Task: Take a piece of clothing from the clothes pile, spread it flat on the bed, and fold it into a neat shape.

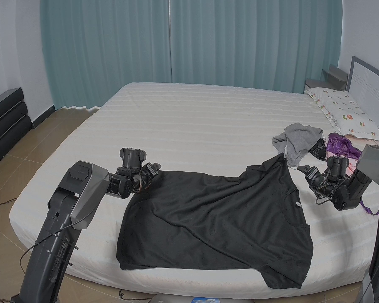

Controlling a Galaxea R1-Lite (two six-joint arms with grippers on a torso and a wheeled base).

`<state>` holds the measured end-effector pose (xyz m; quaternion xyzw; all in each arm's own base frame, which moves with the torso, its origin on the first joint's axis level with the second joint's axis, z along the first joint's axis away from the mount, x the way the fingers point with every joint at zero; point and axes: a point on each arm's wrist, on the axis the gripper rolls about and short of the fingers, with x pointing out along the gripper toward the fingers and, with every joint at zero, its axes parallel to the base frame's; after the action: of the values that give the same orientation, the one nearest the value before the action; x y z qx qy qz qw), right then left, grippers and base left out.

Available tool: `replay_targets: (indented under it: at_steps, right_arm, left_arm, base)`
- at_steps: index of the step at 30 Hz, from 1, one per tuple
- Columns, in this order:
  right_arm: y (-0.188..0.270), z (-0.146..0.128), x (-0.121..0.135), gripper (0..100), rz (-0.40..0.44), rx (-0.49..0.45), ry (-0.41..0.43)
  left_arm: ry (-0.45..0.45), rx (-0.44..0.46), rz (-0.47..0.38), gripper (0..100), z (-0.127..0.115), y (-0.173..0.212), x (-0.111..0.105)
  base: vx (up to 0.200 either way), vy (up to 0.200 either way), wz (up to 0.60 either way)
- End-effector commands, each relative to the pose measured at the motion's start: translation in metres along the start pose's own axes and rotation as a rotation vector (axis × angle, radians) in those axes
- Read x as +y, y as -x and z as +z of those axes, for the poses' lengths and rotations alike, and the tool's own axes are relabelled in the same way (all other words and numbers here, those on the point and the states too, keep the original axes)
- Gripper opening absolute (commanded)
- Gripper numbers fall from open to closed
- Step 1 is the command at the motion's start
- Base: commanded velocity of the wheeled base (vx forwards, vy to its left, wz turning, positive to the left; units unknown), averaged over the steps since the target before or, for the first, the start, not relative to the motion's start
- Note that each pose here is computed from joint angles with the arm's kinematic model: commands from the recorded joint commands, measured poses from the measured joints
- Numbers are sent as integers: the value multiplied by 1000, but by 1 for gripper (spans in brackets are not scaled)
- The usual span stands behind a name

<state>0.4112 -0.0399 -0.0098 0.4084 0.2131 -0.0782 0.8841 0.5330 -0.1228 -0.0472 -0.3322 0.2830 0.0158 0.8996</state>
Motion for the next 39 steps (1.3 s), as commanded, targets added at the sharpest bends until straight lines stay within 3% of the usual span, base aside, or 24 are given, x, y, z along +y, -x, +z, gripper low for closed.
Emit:
replay_targets:
  at_steps: [1, 6, 16, 22, 29, 39]
  right_arm:
    - [-4, -3, -2, 100, -1, 8, 2]
    - [-6, -4, 1, 100, 8, 7, 7]
    - [-9, -3, 3, 100, 20, 6, 16]
    - [-10, -3, 5, 100, 26, 2, 18]
    - [-13, -2, 6, 100, 52, -38, 24]
    - [-11, -6, 7, 100, 55, -29, 25]
  left_arm:
    - [-9, 18, 12, 0, -7, -3, 4]
    - [-10, -1, 11, 0, -5, -3, 4]
    - [10, -128, 38, 0, 18, -1, 11]
    - [-12, -203, 42, 0, 52, 11, 14]
    - [-20, -262, 20, 0, 75, 22, 11]
    - [-40, -245, 36, 0, 70, 19, 14]
  base:
    - [0, 0, 0]
    - [0, 0, 0]
    - [0, 0, 0]
    - [0, 0, 0]
    - [0, 0, 0]
    - [0, 0, 0]
